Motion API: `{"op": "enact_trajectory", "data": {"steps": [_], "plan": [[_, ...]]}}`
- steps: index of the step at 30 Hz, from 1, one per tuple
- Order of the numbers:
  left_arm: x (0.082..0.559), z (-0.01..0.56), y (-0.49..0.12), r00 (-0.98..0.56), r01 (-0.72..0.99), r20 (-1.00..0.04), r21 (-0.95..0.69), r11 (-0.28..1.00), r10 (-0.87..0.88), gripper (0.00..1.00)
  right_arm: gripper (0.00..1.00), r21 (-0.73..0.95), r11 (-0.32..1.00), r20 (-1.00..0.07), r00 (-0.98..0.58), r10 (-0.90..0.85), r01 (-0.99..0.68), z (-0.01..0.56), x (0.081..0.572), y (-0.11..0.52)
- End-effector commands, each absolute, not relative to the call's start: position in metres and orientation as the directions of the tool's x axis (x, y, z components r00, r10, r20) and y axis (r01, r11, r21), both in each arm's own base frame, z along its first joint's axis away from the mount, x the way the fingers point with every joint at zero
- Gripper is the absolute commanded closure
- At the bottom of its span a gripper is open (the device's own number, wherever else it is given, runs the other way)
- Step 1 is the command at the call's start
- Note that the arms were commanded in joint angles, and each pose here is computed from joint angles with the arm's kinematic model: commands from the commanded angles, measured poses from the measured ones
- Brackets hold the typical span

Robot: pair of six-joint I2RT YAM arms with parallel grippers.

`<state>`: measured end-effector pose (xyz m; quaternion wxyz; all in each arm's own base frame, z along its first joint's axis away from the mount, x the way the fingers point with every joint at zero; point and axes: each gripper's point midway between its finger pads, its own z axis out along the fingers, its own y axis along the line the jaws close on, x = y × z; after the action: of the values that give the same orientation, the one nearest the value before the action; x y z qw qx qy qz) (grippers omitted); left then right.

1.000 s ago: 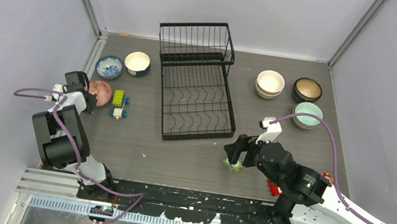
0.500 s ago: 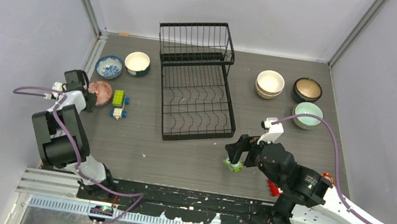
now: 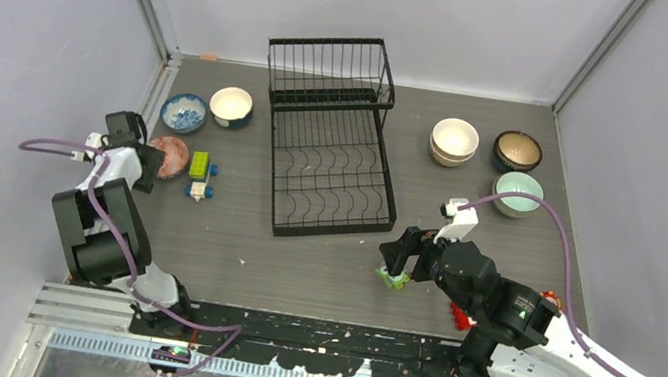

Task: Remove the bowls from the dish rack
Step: Place the bowl at the center of the board.

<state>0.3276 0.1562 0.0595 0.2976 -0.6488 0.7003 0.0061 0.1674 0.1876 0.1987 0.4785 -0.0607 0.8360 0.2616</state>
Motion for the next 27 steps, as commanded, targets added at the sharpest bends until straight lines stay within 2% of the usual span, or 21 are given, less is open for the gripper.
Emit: {"op": "enact_trajectory", "data": {"steps": [1, 16, 20, 27], "plan": [[0.324, 0.083, 0.153, 0.023, -0.897, -0.422, -0.410, 0.168, -0.906, 0.44, 0.15, 0.407, 0.848, -0.832, -0.522, 0.189, -0.341, 0.204, 0.170, 0.190], [0.315, 0.072, 0.138, 0.000, -0.902, -0.391, -0.397, 0.169, -0.920, 0.43, 0.16, 0.436, 0.833, -0.819, -0.533, 0.212, -0.340, 0.207, 0.167, 0.191], [0.316, 0.068, 0.137, 0.004, -0.905, -0.387, -0.394, 0.161, -0.922, 0.40, 0.16, 0.445, 0.831, -0.814, -0.538, 0.219, -0.334, 0.207, 0.167, 0.191], [0.322, 0.064, 0.132, -0.022, -0.911, -0.405, -0.368, 0.185, -0.914, 0.43, 0.16, 0.440, 0.835, -0.813, -0.541, 0.214, -0.330, 0.205, 0.167, 0.192]]}}
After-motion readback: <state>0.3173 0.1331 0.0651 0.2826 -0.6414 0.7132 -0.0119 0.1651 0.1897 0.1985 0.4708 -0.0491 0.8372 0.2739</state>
